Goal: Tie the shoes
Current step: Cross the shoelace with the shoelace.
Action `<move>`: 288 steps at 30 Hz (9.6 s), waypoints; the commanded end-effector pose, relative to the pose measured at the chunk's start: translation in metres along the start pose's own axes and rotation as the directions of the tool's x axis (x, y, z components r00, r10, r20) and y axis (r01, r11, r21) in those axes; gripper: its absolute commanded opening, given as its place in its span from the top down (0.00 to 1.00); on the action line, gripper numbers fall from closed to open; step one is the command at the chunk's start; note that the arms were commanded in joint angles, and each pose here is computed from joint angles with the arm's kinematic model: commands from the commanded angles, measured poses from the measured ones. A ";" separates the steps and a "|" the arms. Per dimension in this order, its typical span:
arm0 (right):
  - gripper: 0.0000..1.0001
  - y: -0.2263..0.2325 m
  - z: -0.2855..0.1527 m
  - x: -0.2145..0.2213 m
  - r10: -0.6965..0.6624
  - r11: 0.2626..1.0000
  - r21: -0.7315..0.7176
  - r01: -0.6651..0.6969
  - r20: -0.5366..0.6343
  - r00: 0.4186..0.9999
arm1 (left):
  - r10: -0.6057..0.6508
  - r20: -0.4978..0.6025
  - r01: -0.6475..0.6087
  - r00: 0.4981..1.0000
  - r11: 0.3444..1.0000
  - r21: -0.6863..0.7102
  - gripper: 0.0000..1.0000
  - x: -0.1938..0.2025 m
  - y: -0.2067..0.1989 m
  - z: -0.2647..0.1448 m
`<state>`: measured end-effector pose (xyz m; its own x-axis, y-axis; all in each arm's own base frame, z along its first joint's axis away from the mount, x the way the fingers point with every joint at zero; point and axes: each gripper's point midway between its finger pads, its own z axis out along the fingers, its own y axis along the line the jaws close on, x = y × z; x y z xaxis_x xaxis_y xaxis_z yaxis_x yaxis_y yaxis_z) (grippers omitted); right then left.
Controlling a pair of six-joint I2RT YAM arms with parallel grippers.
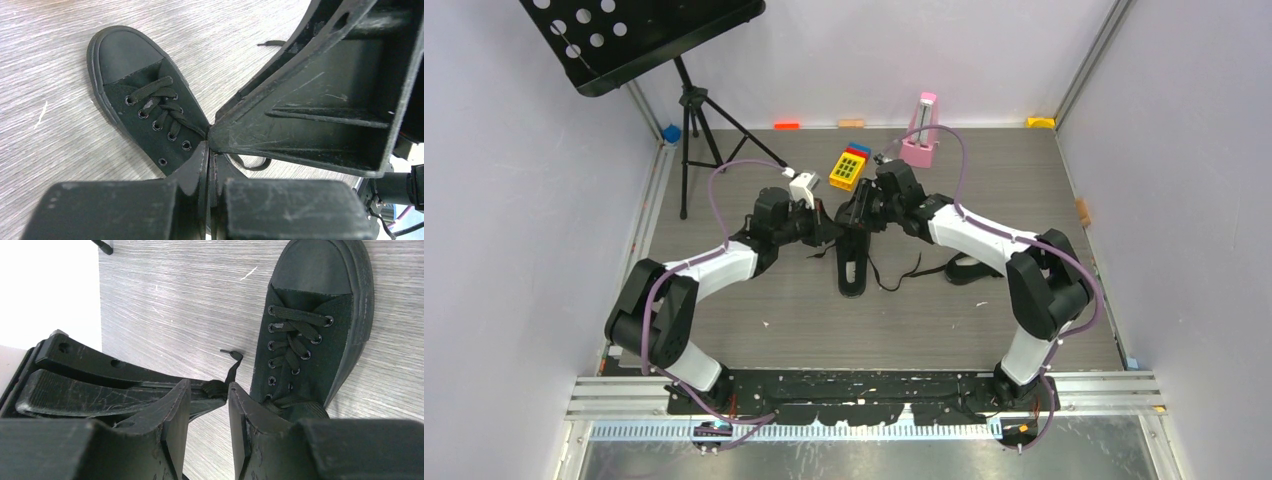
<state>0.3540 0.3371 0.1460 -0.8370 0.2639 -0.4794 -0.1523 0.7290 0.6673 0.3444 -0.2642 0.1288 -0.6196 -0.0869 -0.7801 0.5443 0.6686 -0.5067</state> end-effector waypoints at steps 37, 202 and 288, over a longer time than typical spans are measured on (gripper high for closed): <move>1.00 0.010 0.003 -0.017 0.086 0.995 -0.058 -0.083 0.037 0.996 | 0.171 0.065 -0.121 0.983 0.872 -0.475 0.44 -0.006 0.003 -0.007; 1.00 -0.050 -0.010 -0.014 0.481 0.877 -0.158 -0.454 0.253 0.840 | -0.033 -0.026 0.031 0.999 0.996 -0.079 0.93 -0.011 -0.018 -0.010; 0.70 -0.021 -0.010 -0.014 0.283 0.797 -0.527 -0.294 -0.105 0.953 | 0.229 -0.155 -0.222 0.961 0.973 0.062 0.98 -0.022 -0.017 0.030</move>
<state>0.3644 0.3101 0.1357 -0.8960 0.4120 -0.1655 -0.1021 0.1715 0.9799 0.3567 -0.2915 0.1296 -0.5828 0.1841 -0.7915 0.6830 0.6386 -0.3545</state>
